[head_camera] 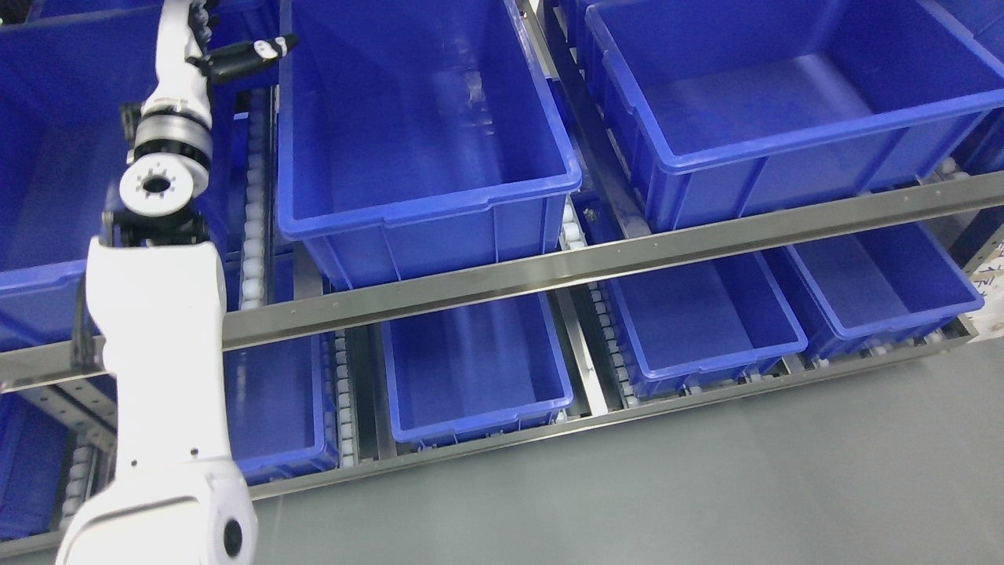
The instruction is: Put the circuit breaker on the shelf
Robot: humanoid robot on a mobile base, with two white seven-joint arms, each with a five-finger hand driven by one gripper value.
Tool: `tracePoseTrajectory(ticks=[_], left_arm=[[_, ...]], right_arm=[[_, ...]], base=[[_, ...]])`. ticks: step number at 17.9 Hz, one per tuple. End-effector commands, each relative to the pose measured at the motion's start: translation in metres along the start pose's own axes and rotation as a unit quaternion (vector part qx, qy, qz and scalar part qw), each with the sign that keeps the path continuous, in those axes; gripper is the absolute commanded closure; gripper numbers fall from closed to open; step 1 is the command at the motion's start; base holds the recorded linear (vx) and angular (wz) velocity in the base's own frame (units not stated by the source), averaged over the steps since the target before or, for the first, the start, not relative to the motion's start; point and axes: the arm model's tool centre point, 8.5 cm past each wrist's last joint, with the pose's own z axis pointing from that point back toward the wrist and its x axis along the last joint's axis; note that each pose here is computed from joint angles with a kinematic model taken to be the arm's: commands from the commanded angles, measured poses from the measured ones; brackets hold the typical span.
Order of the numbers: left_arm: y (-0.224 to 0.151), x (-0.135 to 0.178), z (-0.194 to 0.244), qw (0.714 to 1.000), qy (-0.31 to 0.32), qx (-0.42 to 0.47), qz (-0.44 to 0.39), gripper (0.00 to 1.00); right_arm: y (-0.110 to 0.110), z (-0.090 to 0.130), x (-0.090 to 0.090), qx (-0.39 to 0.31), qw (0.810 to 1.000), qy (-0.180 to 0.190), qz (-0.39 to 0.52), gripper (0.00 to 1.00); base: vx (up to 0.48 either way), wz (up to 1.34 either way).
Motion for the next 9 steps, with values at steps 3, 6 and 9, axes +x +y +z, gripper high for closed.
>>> tracePoseTrajectory(ticks=[3,6,9], left_arm=[[0.029,0.052,0.08,0.991,-0.127,0.049,-0.011,0.0],[0.025,0.034,0.09,0.993,-0.108,0.043,-0.016,0.0],[0.024,0.027,0.095,0.994,-0.096,0.04,-0.017,0.0]], right_arm=[[-0.01,-0.001,-0.003,-0.007,1.0,0.01,0.013,0.0],[-0.01,-0.001,-0.003,-0.007,1.0,0.011,0.013,0.0],[-0.01,-0.001,-0.003,-0.007,1.0,0.011,0.013,0.0]], base=[[-0.197,0.11],[-0.11,0.15],[-0.026,0.02]])
